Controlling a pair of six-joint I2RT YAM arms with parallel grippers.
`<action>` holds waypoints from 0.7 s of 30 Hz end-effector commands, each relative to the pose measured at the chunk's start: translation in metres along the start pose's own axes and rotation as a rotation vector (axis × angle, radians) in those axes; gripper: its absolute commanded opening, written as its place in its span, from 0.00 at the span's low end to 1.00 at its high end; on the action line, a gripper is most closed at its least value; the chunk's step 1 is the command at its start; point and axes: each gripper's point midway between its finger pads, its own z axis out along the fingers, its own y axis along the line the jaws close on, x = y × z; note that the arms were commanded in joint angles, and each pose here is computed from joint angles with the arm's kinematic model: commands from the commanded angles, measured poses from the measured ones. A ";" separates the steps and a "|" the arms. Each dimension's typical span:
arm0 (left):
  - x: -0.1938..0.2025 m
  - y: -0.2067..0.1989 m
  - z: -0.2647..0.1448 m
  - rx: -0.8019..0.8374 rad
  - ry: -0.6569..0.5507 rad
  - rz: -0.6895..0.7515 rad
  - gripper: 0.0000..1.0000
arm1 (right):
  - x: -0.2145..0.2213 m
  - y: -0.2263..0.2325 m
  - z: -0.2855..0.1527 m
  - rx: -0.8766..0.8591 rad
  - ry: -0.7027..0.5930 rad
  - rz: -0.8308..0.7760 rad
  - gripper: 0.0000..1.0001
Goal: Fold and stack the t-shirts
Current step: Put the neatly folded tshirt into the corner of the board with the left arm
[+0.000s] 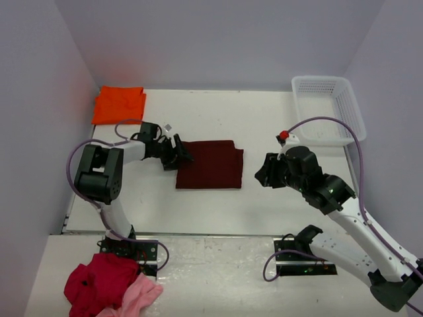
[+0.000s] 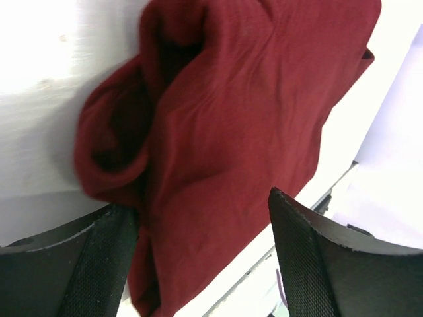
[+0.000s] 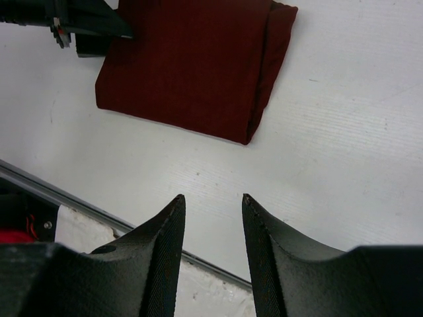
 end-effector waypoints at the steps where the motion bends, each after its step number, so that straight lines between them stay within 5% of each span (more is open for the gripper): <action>1: 0.041 0.067 0.025 -0.228 0.096 -0.059 0.77 | -0.016 0.004 -0.003 0.004 -0.053 0.011 0.41; 3: 0.043 0.068 0.028 -0.236 0.096 -0.059 0.72 | -0.017 0.003 -0.005 0.007 -0.062 0.010 0.41; 6: 0.042 0.070 0.029 -0.244 0.091 -0.066 0.41 | -0.021 0.002 -0.009 0.011 -0.078 0.007 0.42; 10: 0.039 0.074 0.030 -0.263 0.085 -0.074 0.20 | -0.023 0.002 -0.011 0.015 -0.088 0.001 0.42; 16: 0.028 0.072 0.035 -0.259 0.060 -0.069 0.00 | -0.018 -0.002 -0.008 0.026 -0.078 0.005 0.42; 21: 0.007 0.039 0.024 -0.183 -0.011 0.009 0.00 | -0.010 -0.005 -0.003 0.035 -0.055 0.005 0.42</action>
